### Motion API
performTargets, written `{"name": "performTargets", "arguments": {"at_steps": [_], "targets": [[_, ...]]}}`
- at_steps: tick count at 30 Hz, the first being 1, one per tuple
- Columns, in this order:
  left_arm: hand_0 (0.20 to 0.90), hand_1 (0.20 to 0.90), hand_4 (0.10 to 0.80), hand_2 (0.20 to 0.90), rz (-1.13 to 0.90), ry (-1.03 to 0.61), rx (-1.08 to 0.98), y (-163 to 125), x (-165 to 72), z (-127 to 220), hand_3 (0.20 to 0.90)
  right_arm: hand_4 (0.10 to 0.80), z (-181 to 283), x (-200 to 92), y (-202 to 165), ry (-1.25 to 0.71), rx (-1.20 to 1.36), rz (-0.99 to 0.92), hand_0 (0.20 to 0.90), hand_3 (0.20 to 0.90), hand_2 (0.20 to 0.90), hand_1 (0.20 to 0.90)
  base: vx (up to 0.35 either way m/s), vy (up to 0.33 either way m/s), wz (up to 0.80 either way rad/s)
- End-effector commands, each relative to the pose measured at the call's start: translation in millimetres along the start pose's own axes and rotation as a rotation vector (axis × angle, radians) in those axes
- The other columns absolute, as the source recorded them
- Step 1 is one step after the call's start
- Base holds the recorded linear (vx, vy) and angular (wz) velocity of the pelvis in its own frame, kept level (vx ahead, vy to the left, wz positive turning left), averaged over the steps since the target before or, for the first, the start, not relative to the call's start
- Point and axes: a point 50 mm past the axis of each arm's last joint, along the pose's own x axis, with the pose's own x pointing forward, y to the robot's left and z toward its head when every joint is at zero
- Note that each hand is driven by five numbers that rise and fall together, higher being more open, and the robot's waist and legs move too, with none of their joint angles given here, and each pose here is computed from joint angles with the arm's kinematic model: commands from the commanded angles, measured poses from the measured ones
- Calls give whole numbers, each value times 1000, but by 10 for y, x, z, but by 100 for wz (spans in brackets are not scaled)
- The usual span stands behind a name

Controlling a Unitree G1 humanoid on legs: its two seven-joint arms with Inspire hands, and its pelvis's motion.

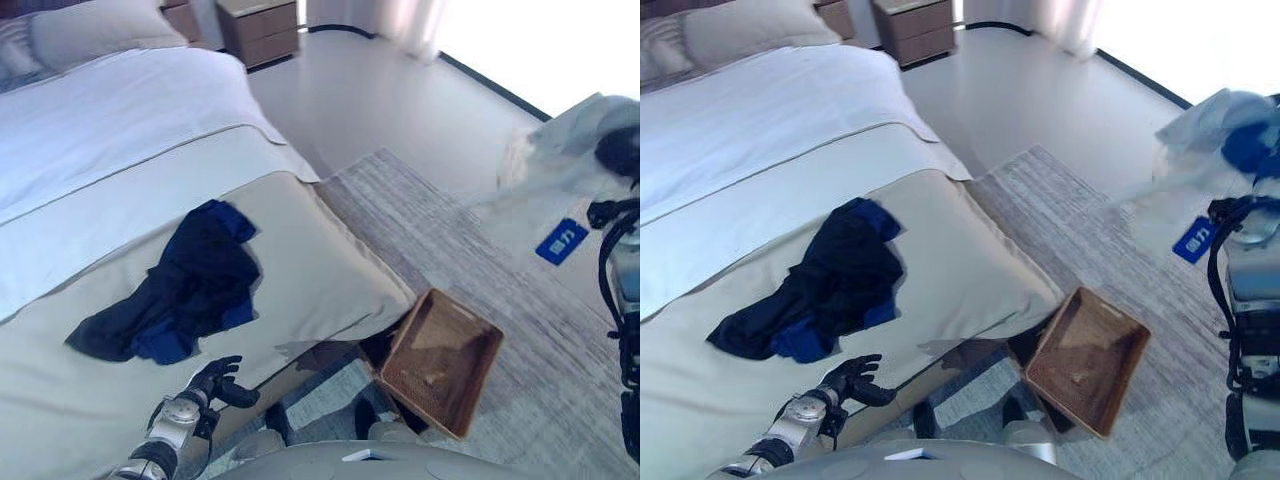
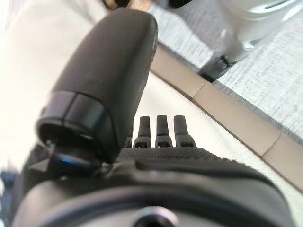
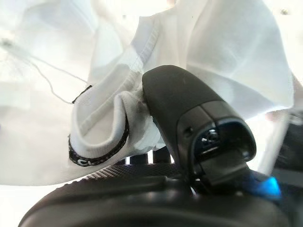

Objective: Pick up the clothes from the bed and place them into the basket

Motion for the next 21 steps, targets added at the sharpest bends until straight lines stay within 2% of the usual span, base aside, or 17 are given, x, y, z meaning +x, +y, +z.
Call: {"name": "performTargets", "arguments": {"at_steps": [1, 13, 21], "targets": [[900, 900, 800, 900, 8, 4, 103, 128, 13, 38, 900, 100, 277, 129, -200, -147, 57, -54, 300, 200, 300, 300, -43, -86, -30], [900, 900, 800, 900, -21, -73, 154, 129, 49, 299, 900, 100, -721, -47, 181, 294, -171, 55, 300, 200, 300, 300, -44, -80, -9], [900, 900, 800, 900, 38, -231, 116, 290, 92, 887, 900, 100, -868, 11, 246, 428, -191, 11, 300, 200, 300, 300, -246, -66, 9]]}}
